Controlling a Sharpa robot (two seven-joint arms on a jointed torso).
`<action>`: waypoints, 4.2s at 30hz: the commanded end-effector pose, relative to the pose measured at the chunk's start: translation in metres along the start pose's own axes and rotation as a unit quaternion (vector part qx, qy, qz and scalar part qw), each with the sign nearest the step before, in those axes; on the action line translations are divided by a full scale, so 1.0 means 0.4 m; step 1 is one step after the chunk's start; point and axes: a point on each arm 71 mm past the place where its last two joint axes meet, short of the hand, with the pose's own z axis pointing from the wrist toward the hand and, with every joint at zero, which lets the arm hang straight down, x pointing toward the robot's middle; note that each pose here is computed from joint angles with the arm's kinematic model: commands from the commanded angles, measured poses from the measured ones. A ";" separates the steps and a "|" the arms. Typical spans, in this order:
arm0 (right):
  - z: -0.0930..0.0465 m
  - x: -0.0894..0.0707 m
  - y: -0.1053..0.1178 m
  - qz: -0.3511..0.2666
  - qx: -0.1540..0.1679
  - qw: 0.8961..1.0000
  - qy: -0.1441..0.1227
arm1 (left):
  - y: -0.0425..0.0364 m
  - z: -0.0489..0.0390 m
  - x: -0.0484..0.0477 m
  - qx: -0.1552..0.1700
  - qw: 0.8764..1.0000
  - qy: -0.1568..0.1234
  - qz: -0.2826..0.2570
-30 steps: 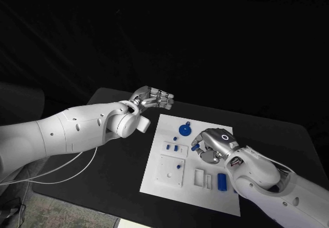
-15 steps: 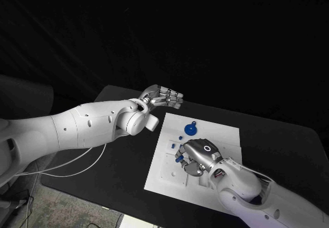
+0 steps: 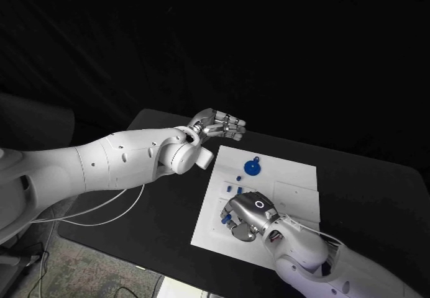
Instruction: Assemble the parts on the task board
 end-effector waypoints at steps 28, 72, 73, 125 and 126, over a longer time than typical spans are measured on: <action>-0.018 0.044 -0.012 -0.027 0.006 1.000 0.007 | -0.001 0.000 -0.004 0.000 1.000 0.006 -0.004; -0.026 0.058 -0.031 -0.034 0.023 0.999 0.031 | 0.003 0.002 -0.007 -0.005 1.000 0.008 -0.004; -0.025 0.058 -0.031 -0.035 0.023 0.999 0.031 | 0.003 0.003 -0.007 -0.005 1.000 0.008 -0.004; -0.003 0.075 -0.015 -0.020 0.017 0.999 0.040 | 0.005 0.006 -0.001 -0.010 1.000 0.013 -0.005; -0.003 0.074 -0.015 -0.016 0.016 0.999 0.036 | 0.005 0.006 -0.001 -0.010 1.000 0.014 -0.005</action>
